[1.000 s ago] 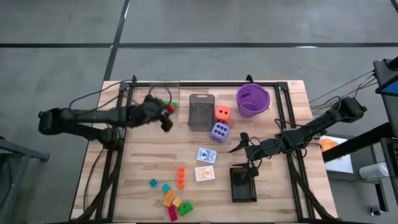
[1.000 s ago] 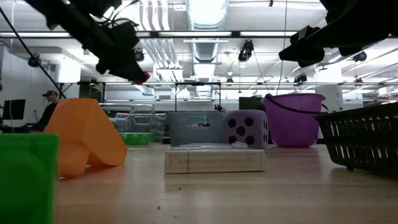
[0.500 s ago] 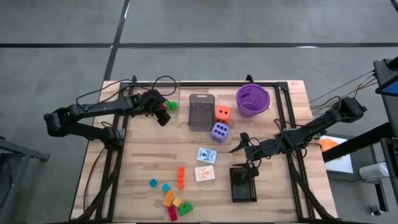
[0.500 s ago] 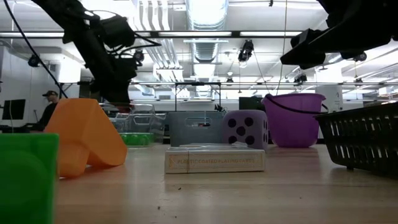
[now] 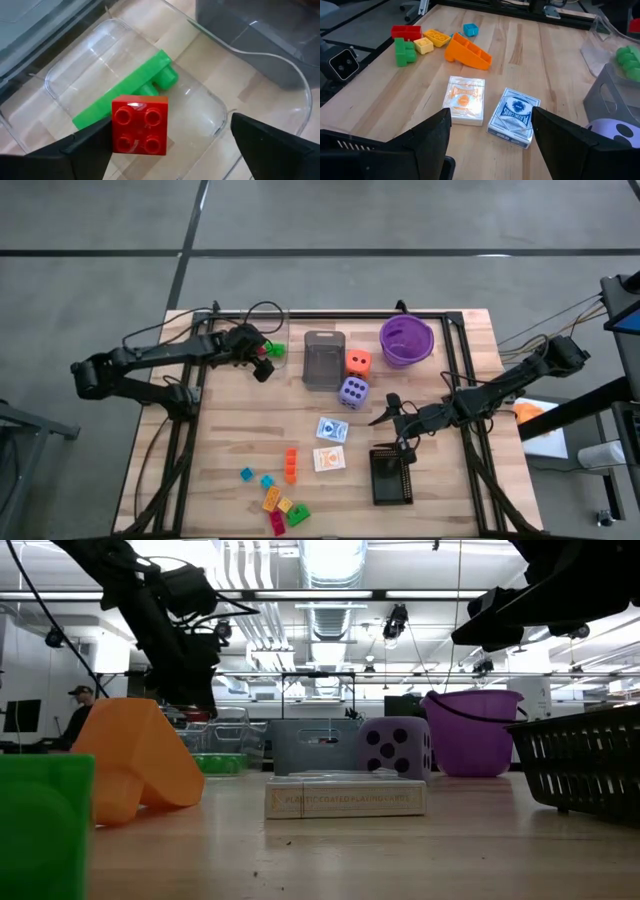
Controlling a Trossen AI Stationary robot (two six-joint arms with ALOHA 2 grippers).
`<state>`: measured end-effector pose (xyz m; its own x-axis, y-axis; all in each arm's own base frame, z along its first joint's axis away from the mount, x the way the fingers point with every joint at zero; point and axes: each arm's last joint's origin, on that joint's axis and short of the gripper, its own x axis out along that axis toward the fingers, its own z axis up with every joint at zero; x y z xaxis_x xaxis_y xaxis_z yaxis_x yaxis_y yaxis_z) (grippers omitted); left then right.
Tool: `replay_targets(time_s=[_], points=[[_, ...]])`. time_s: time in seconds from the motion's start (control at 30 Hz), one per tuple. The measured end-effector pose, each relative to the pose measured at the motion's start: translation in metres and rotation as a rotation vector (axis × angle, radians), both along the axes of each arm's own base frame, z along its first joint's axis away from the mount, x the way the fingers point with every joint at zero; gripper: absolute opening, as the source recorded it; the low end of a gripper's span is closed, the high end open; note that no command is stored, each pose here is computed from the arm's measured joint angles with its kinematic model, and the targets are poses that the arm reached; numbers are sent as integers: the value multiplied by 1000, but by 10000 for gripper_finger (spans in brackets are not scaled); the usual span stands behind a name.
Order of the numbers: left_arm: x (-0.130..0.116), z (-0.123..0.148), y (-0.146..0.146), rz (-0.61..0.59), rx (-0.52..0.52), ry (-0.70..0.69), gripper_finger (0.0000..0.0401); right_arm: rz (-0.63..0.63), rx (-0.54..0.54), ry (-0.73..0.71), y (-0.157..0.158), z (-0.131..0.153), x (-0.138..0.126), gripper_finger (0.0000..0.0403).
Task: Pick & Place Toys
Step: Put the top red game piece into the transparent bin
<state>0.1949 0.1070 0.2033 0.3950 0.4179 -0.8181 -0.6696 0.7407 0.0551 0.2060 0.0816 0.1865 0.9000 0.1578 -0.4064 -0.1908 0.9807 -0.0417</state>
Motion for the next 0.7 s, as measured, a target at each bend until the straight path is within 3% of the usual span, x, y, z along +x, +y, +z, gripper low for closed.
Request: replay_targets(time_s=[0.27, 0.47, 0.6, 0.7], points=[[2, -1, -6, -61, -58, -14, 340, -1, 3, 0, 0, 0, 0, 275], [3, 1, -6, -77, -47, -17, 304, -1, 3, -1, 0, 0, 0, 275], [9, 16, -5, -84, -25, -57, 252, -1, 3, -1, 0, 0, 0, 275], [10, 25, -4, -93, -16, -51, 183, -2, 6, 0, 0, 0, 0, 275]])
